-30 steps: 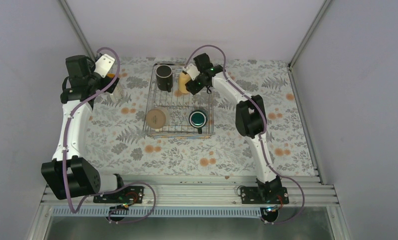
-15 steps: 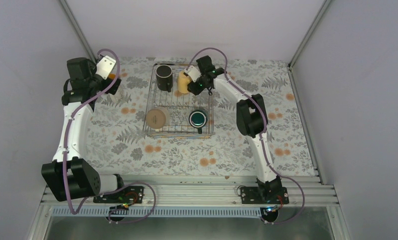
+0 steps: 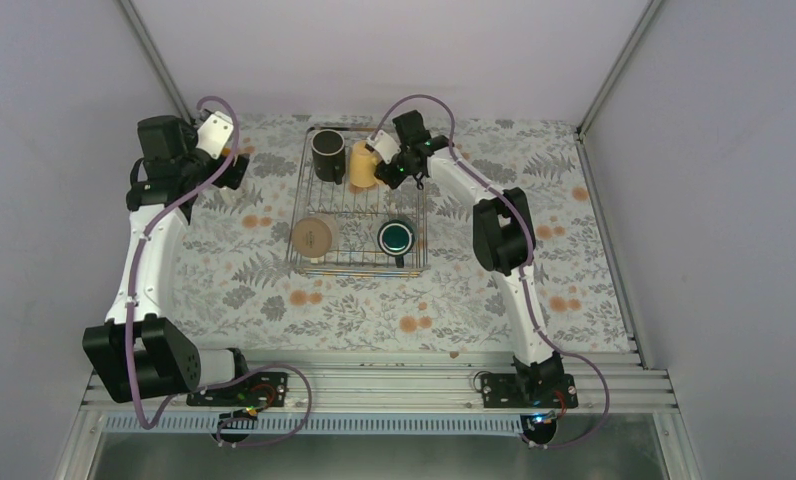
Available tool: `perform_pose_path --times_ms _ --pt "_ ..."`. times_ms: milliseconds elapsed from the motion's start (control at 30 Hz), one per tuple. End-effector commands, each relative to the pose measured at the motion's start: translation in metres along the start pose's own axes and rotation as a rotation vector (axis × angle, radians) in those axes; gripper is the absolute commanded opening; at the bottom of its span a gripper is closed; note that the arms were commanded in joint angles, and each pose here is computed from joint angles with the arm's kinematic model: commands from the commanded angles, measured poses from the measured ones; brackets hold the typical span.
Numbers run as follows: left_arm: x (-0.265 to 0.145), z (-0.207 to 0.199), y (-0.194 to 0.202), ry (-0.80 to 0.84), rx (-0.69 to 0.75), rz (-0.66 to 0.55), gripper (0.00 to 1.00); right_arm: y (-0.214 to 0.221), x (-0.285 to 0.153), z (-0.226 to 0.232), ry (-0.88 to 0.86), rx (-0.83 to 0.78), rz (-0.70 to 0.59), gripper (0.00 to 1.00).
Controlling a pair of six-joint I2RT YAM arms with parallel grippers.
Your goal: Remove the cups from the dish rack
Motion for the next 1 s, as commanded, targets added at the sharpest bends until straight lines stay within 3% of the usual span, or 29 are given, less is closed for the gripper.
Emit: perform_pose_path --times_ms 0,333,533,967 --pt "-0.009 -0.007 -0.012 0.024 -0.016 -0.100 1.00 -0.024 -0.025 0.004 -0.052 -0.024 -0.089 0.03" --pt "-0.038 -0.038 -0.037 -0.057 0.085 -0.408 1.00 -0.083 -0.124 0.021 -0.111 -0.035 -0.246 0.03" --pt "-0.049 -0.071 -0.036 0.020 0.158 -0.620 1.00 -0.106 -0.174 0.033 -0.192 -0.013 -0.333 0.03" --pt "-0.035 -0.086 -0.034 0.081 0.130 -0.695 1.00 -0.105 -0.215 0.065 -0.675 0.091 -0.448 0.03"
Point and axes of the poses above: each gripper's point midway between its finger pads, its own x axis out along the fingers, its own z axis along the line the jaws close on, y = z × x, the point moved 8 cm from there along -x, back along the fingers, and after that the axes turned 3 degrees about -x, right-handed, at the moved point
